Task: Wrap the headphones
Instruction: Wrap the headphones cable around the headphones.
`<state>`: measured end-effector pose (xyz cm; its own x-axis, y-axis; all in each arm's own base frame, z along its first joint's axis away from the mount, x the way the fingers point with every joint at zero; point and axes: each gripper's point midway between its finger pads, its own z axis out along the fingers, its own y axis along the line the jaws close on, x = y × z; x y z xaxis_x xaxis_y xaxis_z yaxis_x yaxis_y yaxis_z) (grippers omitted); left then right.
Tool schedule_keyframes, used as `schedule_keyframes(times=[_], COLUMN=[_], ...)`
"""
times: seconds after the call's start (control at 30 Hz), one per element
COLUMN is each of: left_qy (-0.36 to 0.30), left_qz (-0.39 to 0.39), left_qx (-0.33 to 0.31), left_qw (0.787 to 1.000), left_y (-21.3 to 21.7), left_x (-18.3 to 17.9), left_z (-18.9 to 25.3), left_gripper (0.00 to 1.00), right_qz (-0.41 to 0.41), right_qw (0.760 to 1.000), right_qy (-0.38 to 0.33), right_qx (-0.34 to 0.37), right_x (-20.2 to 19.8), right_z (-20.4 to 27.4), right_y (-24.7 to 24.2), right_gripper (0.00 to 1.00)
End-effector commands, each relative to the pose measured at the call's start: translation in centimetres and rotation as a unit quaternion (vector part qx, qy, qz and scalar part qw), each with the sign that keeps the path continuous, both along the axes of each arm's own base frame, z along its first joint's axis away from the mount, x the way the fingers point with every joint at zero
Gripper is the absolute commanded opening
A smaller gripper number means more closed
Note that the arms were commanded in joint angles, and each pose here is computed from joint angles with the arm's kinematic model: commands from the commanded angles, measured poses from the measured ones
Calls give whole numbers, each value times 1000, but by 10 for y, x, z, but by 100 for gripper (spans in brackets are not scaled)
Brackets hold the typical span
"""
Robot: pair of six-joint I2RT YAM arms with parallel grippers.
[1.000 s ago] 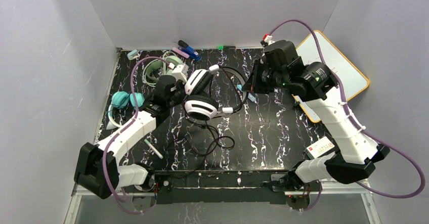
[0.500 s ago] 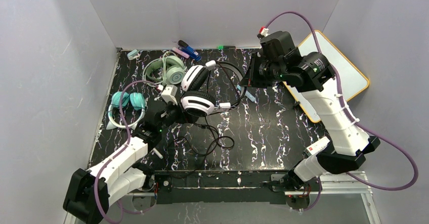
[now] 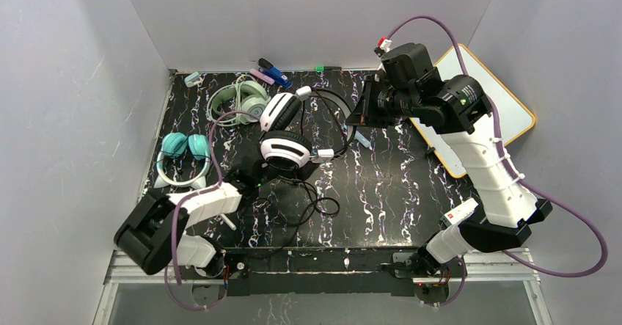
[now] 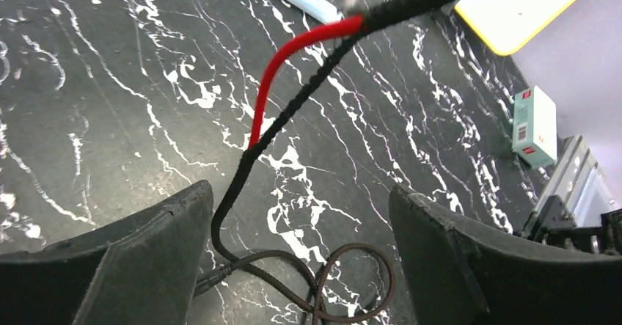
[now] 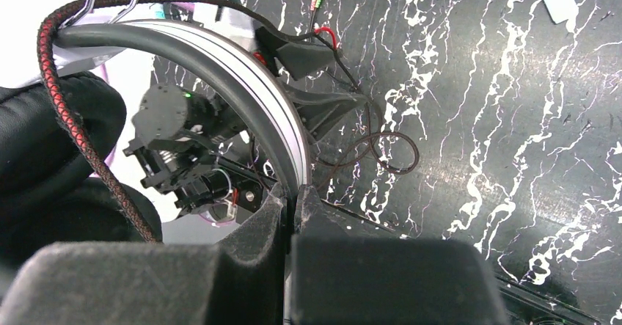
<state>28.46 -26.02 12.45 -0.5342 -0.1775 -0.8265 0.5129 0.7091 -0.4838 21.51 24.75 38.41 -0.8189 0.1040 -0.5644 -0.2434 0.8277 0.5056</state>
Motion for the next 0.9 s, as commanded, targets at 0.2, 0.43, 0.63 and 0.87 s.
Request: schedule_keyframes(times=[0.2, 0.43, 0.63, 0.87], left_qy=[9, 9, 61, 60], left_qz=[81, 168, 133, 104], left_qx=[20, 25, -3, -33], left_qw=[996, 985, 989, 992], left_y=[6, 54, 47, 31], left_x=[24, 10, -16, -27], left_z=[-27, -31, -47, -27], left_gripper=[0, 0, 0, 0], right_qz=[-41, -116, -155, -179], right_qw=[988, 983, 975, 967], right_qy=[-85, -115, -140, -150], right_qx=[121, 82, 79, 100], right_x=[12, 28, 40, 53], right_z=[79, 79, 86, 82], right_y=[4, -26, -37, -32], right_gripper=[1, 1, 1, 1])
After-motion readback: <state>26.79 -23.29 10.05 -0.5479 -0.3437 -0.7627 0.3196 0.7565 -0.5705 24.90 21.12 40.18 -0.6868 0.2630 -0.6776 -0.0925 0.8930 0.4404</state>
